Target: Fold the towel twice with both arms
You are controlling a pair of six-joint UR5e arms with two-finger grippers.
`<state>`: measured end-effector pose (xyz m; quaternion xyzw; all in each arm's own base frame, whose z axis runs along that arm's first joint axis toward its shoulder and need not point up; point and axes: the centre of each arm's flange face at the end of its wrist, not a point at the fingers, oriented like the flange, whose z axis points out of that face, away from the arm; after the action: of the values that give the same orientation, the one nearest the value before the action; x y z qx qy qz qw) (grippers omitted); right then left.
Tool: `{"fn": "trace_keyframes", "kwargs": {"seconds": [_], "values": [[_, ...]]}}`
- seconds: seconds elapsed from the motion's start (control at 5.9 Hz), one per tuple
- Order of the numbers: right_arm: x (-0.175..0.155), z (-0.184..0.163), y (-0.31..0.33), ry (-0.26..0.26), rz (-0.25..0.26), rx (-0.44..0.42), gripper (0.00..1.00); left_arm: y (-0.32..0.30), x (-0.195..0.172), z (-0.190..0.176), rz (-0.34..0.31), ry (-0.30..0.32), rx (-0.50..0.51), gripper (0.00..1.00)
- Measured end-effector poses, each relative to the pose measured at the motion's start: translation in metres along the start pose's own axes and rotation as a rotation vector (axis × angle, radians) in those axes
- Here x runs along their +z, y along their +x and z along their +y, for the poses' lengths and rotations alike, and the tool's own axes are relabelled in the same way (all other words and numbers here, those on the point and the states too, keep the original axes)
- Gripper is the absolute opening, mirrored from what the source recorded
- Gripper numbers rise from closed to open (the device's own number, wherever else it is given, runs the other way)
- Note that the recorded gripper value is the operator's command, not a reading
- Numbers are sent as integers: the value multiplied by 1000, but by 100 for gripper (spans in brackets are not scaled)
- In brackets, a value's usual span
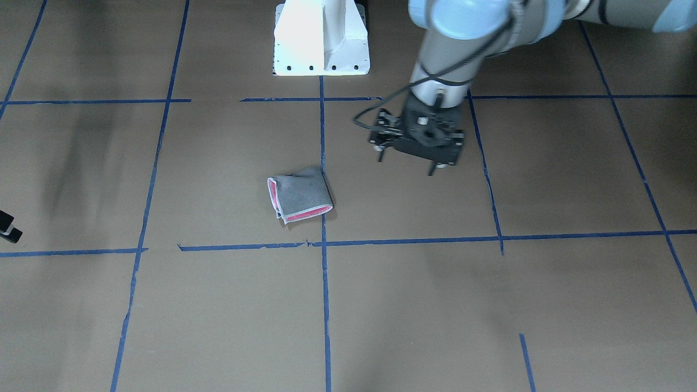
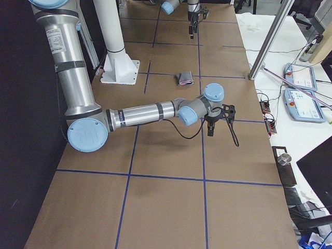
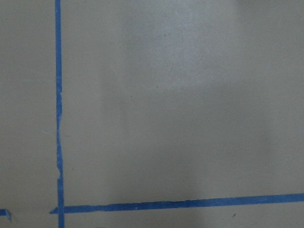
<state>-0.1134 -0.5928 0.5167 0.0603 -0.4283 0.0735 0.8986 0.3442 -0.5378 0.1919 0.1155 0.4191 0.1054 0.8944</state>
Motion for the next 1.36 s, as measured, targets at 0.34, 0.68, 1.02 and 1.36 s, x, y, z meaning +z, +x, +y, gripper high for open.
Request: {"fn": "trace_keyframes", "kwargs": {"seconds": [0.34,0.68,1.02,1.36], "values": [[-33,-14,41,-12,55,-144,100,-166,-43,-6,-13,-100,-5,100],[-65,-14,86,-51,101,-208,100,-336,-56,3,-42,-194,-14,100],[-70,7,135,-103,123,-227,100,-507,-48,31,-29,-269,-2,100],[-62,34,176,-140,131,-219,100,-606,-22,91,-18,-260,4,100]]}}
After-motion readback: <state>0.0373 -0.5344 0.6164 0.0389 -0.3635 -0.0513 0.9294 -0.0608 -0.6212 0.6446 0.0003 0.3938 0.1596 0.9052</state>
